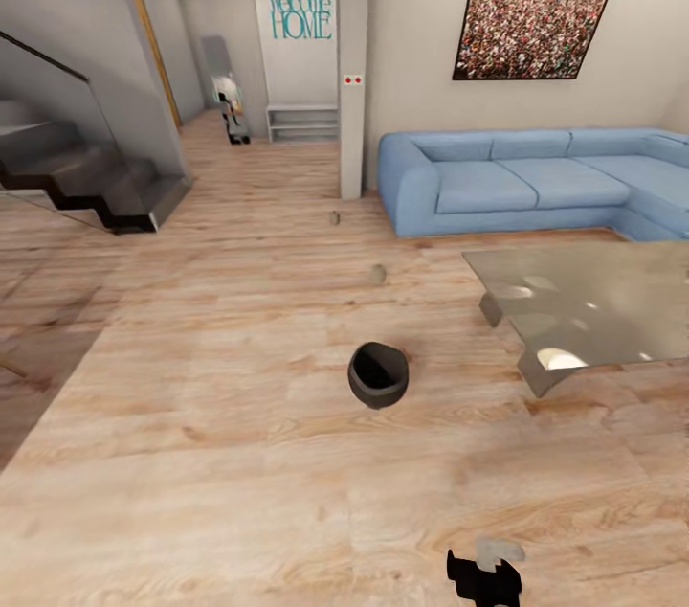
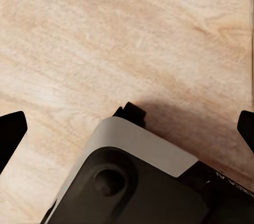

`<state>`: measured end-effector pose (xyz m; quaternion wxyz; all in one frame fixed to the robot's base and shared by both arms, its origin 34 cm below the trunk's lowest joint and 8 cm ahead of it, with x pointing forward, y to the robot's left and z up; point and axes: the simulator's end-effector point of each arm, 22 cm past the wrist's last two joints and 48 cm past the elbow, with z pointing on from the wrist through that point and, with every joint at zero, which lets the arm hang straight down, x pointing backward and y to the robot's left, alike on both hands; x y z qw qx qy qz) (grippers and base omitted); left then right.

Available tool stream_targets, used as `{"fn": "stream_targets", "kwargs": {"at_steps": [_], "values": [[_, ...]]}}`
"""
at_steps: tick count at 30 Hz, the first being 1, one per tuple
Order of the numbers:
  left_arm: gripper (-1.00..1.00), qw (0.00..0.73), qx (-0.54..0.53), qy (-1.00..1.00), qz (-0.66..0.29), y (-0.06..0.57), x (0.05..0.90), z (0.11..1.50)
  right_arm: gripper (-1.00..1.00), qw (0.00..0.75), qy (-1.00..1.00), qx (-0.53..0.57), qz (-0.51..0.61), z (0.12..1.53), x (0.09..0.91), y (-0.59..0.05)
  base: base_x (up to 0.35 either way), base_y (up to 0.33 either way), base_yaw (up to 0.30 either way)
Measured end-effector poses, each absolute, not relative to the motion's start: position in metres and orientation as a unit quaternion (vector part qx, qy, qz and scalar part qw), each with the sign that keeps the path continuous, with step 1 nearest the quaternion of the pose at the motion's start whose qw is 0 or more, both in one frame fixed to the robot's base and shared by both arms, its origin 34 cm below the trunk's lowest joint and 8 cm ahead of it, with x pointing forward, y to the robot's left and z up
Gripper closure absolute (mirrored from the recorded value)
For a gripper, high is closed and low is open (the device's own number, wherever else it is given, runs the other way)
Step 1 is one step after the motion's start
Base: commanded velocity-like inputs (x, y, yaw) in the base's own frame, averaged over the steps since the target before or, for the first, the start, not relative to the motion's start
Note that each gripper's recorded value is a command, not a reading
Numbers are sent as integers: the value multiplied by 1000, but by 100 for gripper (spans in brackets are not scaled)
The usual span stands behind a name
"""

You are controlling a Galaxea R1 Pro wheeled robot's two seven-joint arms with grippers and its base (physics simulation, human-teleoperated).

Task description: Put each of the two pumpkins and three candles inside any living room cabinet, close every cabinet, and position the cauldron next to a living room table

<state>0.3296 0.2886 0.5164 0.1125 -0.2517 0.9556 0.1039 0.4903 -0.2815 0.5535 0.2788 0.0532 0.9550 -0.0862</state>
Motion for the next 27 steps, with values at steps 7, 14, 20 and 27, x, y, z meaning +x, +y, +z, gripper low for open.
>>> {"fn": "stream_targets", "kwargs": {"at_steps": [7, 14, 20, 27], "values": [[-100, 112, -252, 956, 104, 289, 329, 516, -100, 278, 955, 53, -86, 553, 490, -281, 290, 178, -223], [-100, 112, -252, 956, 104, 289, 329, 516, -100, 278, 955, 53, -86, 553, 490, -281, 313, 51, -116], [-100, 112, -252, 956, 104, 289, 329, 516, -100, 278, 955, 53, -86, 553, 490, -281, 331, 2, -108], [-100, 112, -252, 956, 104, 289, 329, 516, -100, 279, 955, 53, -87, 554, 490, -282, 332, 0, -33]]}}
